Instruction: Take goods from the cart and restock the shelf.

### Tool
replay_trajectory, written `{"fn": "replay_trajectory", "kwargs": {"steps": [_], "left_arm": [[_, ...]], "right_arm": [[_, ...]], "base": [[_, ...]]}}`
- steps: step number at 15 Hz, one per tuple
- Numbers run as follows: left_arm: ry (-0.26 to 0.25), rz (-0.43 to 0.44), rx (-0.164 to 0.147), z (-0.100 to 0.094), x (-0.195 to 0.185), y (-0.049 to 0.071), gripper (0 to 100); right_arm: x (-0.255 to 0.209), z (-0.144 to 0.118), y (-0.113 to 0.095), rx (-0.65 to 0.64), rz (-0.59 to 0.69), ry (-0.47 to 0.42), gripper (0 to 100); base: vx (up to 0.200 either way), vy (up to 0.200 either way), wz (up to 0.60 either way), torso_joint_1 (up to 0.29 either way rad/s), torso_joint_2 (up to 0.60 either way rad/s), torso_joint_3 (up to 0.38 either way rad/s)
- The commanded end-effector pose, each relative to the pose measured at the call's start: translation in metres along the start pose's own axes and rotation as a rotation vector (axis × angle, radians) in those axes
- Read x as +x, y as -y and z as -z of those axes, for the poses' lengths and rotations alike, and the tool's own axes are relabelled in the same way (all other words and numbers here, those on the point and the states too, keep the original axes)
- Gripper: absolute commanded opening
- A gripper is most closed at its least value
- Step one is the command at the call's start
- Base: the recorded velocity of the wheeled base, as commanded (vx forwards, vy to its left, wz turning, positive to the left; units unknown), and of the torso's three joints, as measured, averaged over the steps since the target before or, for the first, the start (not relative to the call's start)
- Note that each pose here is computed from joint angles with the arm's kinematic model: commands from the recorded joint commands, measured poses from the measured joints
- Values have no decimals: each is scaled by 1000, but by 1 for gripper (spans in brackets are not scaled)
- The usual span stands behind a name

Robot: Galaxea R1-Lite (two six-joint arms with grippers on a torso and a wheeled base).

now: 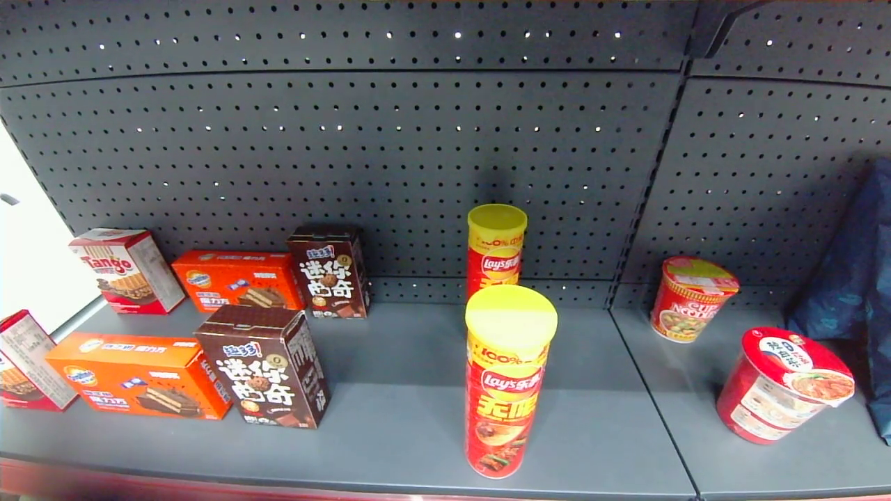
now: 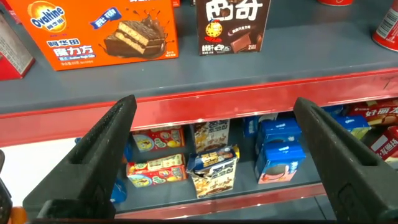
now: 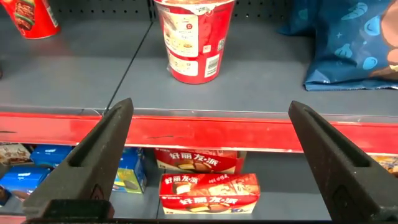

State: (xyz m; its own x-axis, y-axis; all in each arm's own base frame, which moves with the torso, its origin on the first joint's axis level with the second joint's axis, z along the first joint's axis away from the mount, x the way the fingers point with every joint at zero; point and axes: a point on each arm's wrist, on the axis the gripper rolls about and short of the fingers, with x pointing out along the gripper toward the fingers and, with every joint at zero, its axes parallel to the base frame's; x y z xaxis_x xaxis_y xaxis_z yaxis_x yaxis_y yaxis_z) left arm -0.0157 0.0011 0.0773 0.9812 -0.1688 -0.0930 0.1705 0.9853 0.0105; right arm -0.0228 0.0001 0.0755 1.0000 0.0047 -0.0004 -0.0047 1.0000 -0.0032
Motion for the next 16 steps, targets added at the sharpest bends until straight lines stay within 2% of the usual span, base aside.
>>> {"fn": "replay_trajectory", "kwargs": {"steps": [1, 5, 6, 16], "left_arm": [[-2, 3, 3, 0, 0, 0, 100], [-2, 8, 1, -1, 0, 0, 100], [0, 8, 1, 0, 0, 0, 100], [0, 6, -2, 0, 0, 0, 100]], "right_arm": [[0, 0, 0, -1, 0, 0, 100], [0, 0, 0, 0, 2, 0, 100], [0, 0, 0, 0, 2, 0, 100], [0, 0, 0, -1, 0, 0, 100]], "base": [[0, 0, 0, 0, 0, 0], [0, 0, 0, 0, 0, 0], [0, 0, -600, -2, 2, 2], [0, 0, 0, 0, 0, 0]]}}
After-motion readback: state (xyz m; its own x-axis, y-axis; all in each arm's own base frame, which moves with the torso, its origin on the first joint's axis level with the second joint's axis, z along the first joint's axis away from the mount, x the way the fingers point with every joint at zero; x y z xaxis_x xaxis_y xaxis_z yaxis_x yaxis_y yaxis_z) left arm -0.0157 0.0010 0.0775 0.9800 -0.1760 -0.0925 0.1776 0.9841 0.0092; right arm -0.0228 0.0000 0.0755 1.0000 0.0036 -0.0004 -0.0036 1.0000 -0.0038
